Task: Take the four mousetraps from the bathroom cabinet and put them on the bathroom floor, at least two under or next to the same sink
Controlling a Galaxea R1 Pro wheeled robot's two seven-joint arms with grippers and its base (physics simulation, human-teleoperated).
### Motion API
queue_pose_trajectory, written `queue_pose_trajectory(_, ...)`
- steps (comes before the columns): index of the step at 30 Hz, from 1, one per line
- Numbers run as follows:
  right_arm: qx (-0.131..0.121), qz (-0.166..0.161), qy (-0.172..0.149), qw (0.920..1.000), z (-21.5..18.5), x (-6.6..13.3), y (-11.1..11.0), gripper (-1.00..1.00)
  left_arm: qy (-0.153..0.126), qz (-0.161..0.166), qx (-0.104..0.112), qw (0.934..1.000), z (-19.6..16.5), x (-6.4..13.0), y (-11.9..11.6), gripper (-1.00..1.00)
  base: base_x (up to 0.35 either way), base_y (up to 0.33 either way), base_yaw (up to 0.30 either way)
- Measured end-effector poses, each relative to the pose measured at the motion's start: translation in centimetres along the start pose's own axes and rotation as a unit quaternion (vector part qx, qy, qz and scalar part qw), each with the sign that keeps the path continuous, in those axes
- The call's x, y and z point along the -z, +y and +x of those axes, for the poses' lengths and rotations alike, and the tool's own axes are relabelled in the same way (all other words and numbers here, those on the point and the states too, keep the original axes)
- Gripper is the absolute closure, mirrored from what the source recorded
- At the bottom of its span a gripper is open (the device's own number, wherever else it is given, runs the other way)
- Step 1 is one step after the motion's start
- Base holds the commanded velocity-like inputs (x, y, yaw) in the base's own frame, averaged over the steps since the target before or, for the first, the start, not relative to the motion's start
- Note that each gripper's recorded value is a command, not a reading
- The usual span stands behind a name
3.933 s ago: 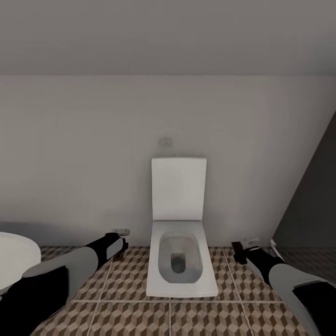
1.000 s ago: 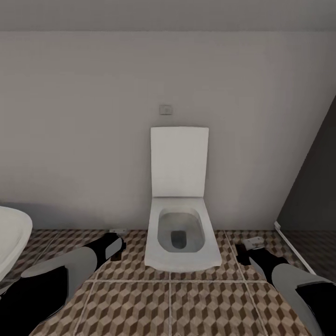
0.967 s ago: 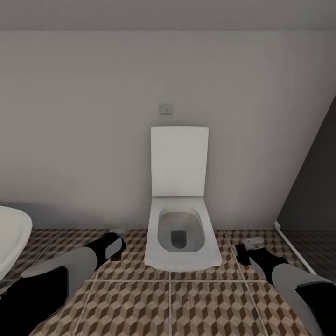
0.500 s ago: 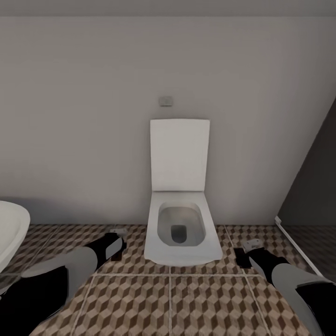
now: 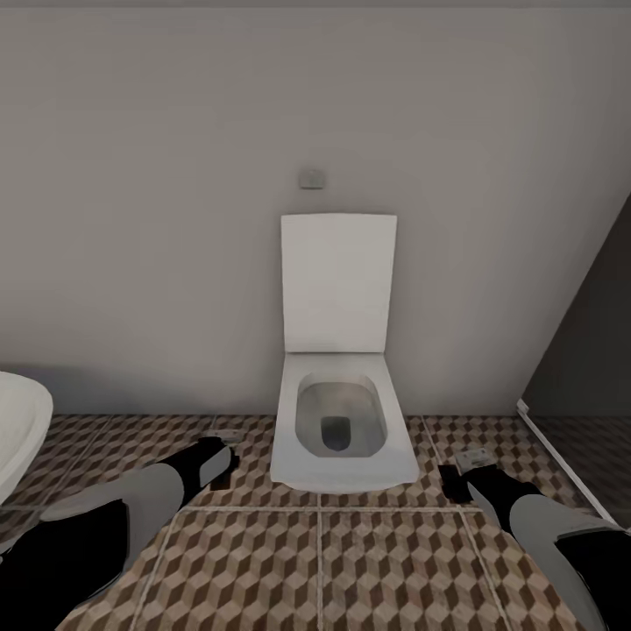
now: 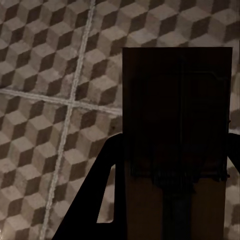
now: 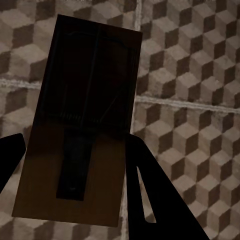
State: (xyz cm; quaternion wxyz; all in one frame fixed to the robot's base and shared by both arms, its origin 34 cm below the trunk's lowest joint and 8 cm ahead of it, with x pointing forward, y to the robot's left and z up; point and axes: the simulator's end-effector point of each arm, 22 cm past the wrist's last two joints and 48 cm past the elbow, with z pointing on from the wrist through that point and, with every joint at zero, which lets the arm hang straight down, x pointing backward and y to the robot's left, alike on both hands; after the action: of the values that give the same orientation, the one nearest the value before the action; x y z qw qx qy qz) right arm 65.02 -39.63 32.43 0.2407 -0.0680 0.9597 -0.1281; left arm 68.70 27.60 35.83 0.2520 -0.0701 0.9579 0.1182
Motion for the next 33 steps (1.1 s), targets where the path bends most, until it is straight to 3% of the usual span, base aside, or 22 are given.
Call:
queue_pose_trajectory(10, 0.001, 0.000, -0.001, 1.0000, -0.1, 0.0, 0.0, 1.00, 0.001, -0.018, 0.010, 0.9998, -0.2, -0.7, 3.1, 1.00, 0.197, -0.114, 0.000)
queue_pose_trajectory(19, 0.001, 0.001, -0.001, 1.0000, -0.1, 0.0, -0.1, 1.00, 0.001, -0.020, 0.010, 0.9997, -0.2, -0.8, 3.5, 1.00, 0.264, -0.127, 0.000)
queue_pose_trajectory(33, 0.001, 0.002, -0.002, 1.0000, -0.1, 0.0, -0.1, 1.00, 0.001, -0.020, 0.009, 0.9998, -0.2, -0.8, 3.4, 1.00, 0.015, -0.006, 0.000)
